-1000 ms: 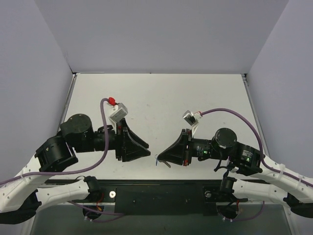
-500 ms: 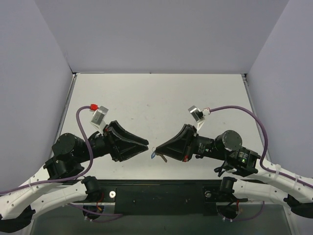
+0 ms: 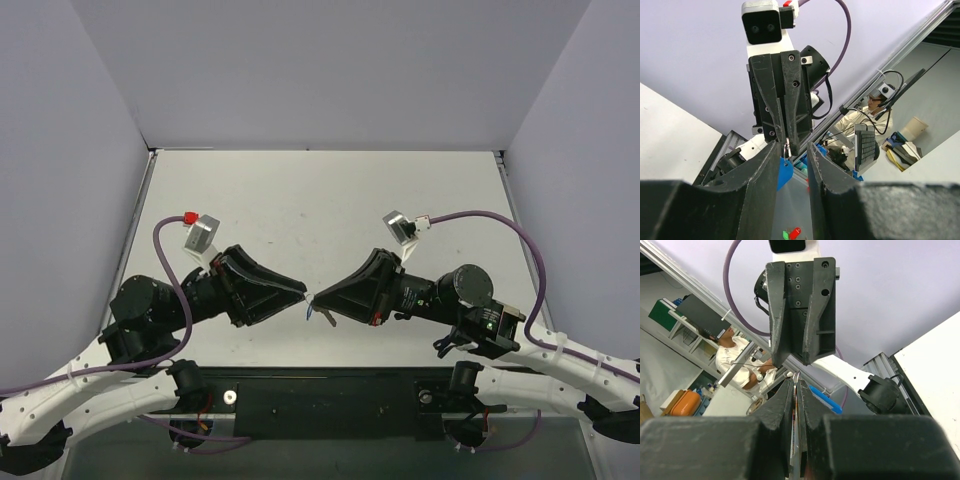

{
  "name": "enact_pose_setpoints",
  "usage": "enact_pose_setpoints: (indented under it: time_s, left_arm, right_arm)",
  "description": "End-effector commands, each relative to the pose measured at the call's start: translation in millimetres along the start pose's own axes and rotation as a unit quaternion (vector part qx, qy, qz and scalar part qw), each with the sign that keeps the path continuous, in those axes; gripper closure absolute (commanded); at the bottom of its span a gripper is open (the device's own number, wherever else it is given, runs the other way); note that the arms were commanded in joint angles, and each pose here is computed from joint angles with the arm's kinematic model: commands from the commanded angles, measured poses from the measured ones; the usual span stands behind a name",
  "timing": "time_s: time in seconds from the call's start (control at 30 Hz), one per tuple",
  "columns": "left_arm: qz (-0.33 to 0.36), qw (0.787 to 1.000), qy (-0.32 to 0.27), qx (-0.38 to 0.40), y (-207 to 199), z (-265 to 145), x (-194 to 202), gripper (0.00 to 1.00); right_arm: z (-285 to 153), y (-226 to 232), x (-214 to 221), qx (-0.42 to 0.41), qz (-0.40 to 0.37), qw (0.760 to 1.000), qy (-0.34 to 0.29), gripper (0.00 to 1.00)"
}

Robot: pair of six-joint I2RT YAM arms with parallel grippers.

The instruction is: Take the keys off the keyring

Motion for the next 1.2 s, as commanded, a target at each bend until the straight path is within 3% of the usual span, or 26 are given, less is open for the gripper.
enact_pose_setpoints:
  time_s: [0.0, 0.37, 0.63, 0.73, 0.83, 1.17]
  left_arm:
    - [-0.003, 0.999, -0.019, 0.032, -8.7, 3.2, -5.4, 0.63]
    - [-0.004, 1.0, -0.011, 0.026, -4.9, 6.8, -2.9, 0.7]
    - [-0.009, 1.0, -0.003, 0.025, -3.7, 9.0, 0.0, 0.85]
    - [-0.007, 1.0, -0.006, 0.024, -5.8, 7.4, -1.4, 0.84]
    - [-0.007, 1.0, -0.015, 0.024, -7.4, 5.5, -3.5, 0.76]
    - [-0.01, 0.999, -0.019, 0.024, -7.3, 4.1, -3.6, 0.76]
  right_arm:
    - [2.5, 16.3, -12.7, -0.042, -0.008, 0.998, -0.034, 1.0]
    - [6.8, 11.4, -10.1, -0.033, -0.005, 0.999, -0.03, 1.0]
    - [8.5, 12.4, -10.2, -0.038, -0.004, 0.999, -0.033, 1.0]
    - [6.8, 13.2, -10.9, -0.038, -0.004, 0.999, -0.036, 1.0]
    - [5.8, 13.4, -11.1, -0.037, -0.006, 0.999, -0.036, 1.0]
    - [4.3, 15.0, -13.2, -0.038, -0.007, 0.998, -0.042, 1.0]
Point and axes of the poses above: each gripper's point midway between its finger pads, its own z axis out along the fingers, its own y axis along the line the jaws close on, x = y × z, the point moved 7 cm from there along -z, back along the fingers, and after that the axes turned 4 degrees about -z, right-handed, at the moved point
